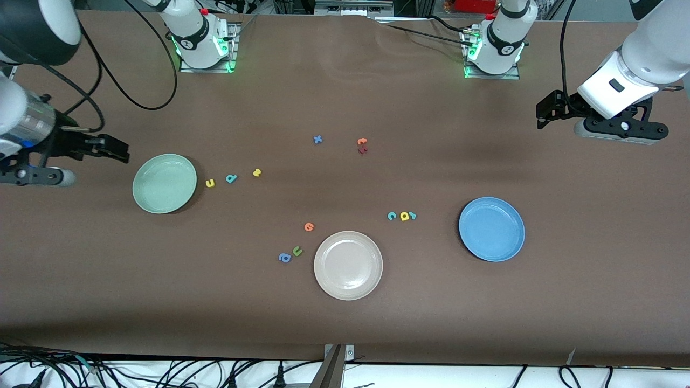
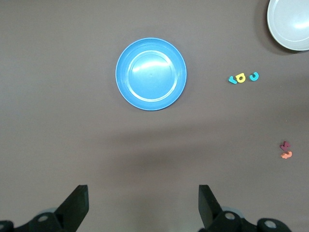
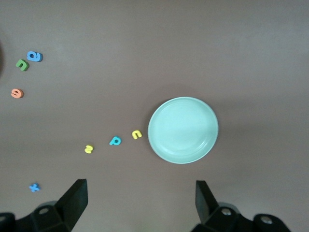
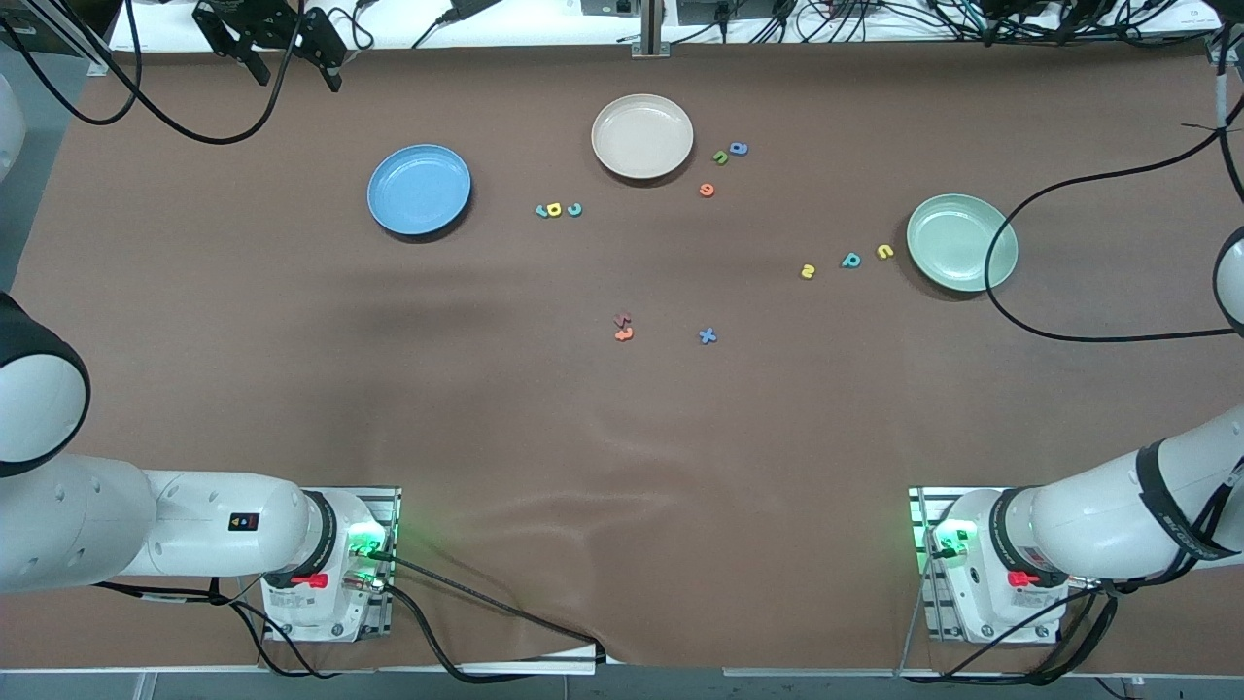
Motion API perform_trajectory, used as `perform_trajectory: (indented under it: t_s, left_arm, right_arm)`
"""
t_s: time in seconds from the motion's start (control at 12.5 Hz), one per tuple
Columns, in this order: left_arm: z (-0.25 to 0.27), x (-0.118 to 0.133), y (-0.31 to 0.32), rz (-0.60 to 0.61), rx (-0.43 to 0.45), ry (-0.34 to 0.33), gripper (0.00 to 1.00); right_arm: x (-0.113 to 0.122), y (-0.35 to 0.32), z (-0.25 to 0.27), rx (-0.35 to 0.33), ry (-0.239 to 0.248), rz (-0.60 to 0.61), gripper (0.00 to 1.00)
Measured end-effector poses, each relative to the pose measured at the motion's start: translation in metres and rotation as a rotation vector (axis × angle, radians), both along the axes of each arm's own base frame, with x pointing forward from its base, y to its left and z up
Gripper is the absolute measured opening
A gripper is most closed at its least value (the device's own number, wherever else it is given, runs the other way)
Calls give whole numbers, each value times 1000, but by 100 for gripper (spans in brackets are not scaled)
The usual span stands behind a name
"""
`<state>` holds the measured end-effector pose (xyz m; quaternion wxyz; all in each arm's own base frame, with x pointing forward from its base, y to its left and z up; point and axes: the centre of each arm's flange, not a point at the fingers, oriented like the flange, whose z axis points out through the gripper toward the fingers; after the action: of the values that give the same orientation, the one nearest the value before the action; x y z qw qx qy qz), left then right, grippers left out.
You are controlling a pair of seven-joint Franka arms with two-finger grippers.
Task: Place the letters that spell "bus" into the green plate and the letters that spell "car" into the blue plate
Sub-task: 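Reach the right gripper down and grasp the teal letter p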
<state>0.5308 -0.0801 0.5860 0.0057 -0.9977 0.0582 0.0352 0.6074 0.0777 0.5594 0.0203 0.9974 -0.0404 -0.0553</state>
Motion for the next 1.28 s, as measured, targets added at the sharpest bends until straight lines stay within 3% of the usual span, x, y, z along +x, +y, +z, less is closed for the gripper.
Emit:
perform_trajectory:
  t_s: [0.32, 0.72, 1.28]
  left_arm:
    - [0, 0, 0, 0, 0, 0, 100]
    - [0, 0, 0, 0, 0, -1, 100]
    - [1, 0, 0, 0, 0, -2, 100]
  right_arm:
    - [-3, 59, -74, -25, 29, -79, 99]
    - [-27, 67, -194, -17, 52, -183, 99]
    - [-83, 63, -312, 16, -7, -330, 98]
